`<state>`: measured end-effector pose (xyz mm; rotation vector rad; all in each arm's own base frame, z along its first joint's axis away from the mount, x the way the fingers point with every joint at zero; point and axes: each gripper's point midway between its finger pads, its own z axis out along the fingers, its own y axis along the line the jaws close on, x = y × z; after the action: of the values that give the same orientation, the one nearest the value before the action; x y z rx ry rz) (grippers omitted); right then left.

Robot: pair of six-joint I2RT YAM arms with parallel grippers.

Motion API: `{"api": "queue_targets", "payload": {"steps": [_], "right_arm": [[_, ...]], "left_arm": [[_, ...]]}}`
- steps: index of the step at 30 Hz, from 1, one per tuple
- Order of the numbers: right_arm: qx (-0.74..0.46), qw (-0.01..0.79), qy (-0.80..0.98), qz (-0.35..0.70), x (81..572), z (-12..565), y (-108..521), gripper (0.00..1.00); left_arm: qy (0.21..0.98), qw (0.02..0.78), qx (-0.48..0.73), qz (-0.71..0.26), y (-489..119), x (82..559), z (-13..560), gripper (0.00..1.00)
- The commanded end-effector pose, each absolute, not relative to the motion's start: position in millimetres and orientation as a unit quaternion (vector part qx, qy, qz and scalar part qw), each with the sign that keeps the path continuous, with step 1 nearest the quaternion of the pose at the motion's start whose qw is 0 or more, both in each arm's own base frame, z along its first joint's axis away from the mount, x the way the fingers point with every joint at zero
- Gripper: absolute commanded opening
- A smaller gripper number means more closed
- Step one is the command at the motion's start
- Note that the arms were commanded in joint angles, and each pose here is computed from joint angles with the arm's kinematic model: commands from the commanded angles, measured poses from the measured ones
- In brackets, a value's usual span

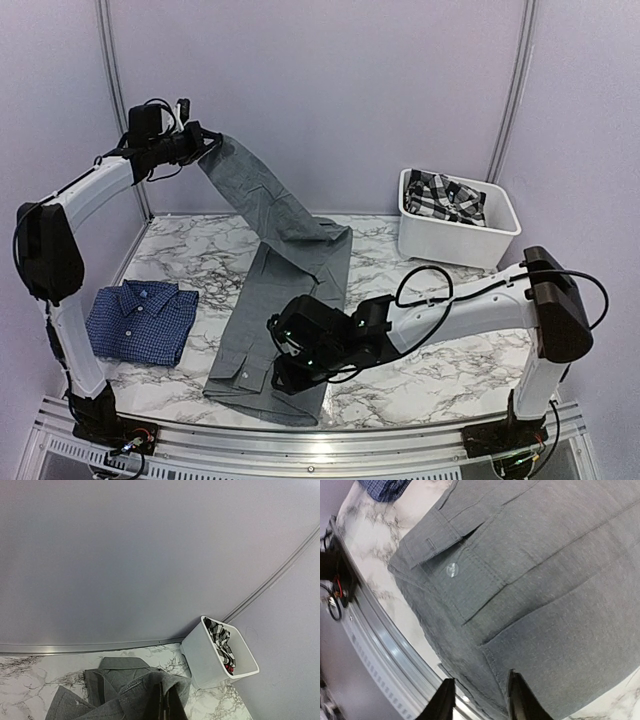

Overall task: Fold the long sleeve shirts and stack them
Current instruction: Fold the 1/3-folded shirt at the center of the board.

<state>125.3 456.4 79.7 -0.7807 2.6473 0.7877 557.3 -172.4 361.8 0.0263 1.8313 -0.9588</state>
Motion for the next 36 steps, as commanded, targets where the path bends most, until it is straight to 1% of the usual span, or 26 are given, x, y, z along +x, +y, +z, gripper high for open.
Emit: {"api": "queue_targets", "payload": {"steps": [1, 4, 5, 9, 13, 18, 23, 26, 31, 36], "right_arm": [[-0.242, 0.183, 0.908, 0.289, 160.5, 116.1, 455.1, 0.46], [-0.197, 0.238, 0.909, 0.280, 200.9, 142.9, 433.5, 0.54], [-0.175, 0.258, 0.908, 0.278, 214.8, 154.6, 421.8, 0.56], [-0.085, 0.312, 0.905, 0.277, 271.4, 171.8, 367.0, 0.56], [-0.028, 0.353, 0.888, 0.294, 309.2, 189.3, 328.2, 0.51], [-0.014, 0.366, 0.884, 0.290, 335.3, 191.9, 308.9, 0.48], [-0.018, 0.352, 0.891, 0.287, 351.4, 173.7, 305.9, 0.47], [-0.025, 0.342, 0.891, 0.297, 362.9, 162.8, 309.8, 0.47], [-0.031, 0.331, 0.892, 0.306, 396.3, 145.3, 314.9, 0.43], [-0.034, 0.326, 0.888, 0.322, 435.1, 134.0, 316.6, 0.40]], "left_arm": [[0.761, 0.511, 0.023, -0.399, -169.1, 549.1, 368.3, 0.00], [0.762, 0.509, 0.023, -0.400, -169.5, 549.5, 366.5, 0.00], [0.762, 0.510, 0.023, -0.399, -169.3, 549.1, 366.9, 0.00], [0.765, 0.516, 0.022, -0.385, -165.4, 548.8, 368.5, 0.00], [0.777, 0.516, 0.006, -0.360, -157.1, 550.1, 362.8, 0.00], [0.788, 0.521, -0.043, -0.326, -138.0, 543.3, 354.0, 0.00], [0.785, 0.527, -0.036, -0.323, -136.7, 530.1, 357.2, 0.00], [0.794, 0.518, -0.047, -0.315, -133.1, 526.9, 345.5, 0.00], [0.800, 0.480, -0.013, -0.359, -155.8, 508.4, 332.6, 0.00], [0.799, 0.432, 0.057, -0.414, -194.6, 460.9, 323.3, 0.00]]}}
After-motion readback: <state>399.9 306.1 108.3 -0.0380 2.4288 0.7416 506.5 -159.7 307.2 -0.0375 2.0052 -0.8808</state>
